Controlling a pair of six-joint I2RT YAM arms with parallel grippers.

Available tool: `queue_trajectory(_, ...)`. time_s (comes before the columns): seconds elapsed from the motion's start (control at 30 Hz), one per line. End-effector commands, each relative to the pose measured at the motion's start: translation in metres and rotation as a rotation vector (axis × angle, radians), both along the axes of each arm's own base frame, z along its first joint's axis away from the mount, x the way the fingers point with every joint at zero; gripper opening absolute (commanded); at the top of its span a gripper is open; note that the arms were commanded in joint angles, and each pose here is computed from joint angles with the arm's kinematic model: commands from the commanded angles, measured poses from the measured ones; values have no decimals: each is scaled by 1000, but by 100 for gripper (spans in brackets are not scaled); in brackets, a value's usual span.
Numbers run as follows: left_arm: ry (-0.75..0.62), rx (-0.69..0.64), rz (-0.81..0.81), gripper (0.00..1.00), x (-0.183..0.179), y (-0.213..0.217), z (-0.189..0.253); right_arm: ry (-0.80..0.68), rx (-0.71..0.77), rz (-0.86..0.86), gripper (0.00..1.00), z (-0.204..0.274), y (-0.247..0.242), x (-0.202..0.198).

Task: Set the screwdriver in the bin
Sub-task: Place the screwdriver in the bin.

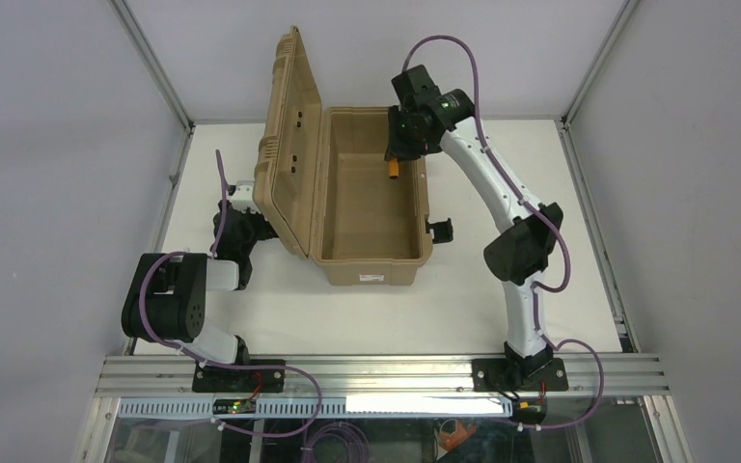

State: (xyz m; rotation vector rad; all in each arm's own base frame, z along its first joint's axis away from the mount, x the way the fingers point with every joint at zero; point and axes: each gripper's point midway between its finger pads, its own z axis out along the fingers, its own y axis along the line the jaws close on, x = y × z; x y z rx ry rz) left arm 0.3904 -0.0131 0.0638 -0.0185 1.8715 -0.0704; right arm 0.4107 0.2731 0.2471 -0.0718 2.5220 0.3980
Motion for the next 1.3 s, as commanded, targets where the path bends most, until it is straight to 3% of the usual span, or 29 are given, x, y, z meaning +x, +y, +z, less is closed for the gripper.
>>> queue_trajectory(0.0,-56,-17,-12,99,3,-2,16,0,15,-48,0,-12,12,7)
queue_trajectory(0.73,-57,-17,-13,99,3,-2,17,172,-95,-158,0,-154,38,25)
queue_trajectory(1.27,-55,-17,-13,99,3,-2,16,239,-160,-153,0,-213,40,26)
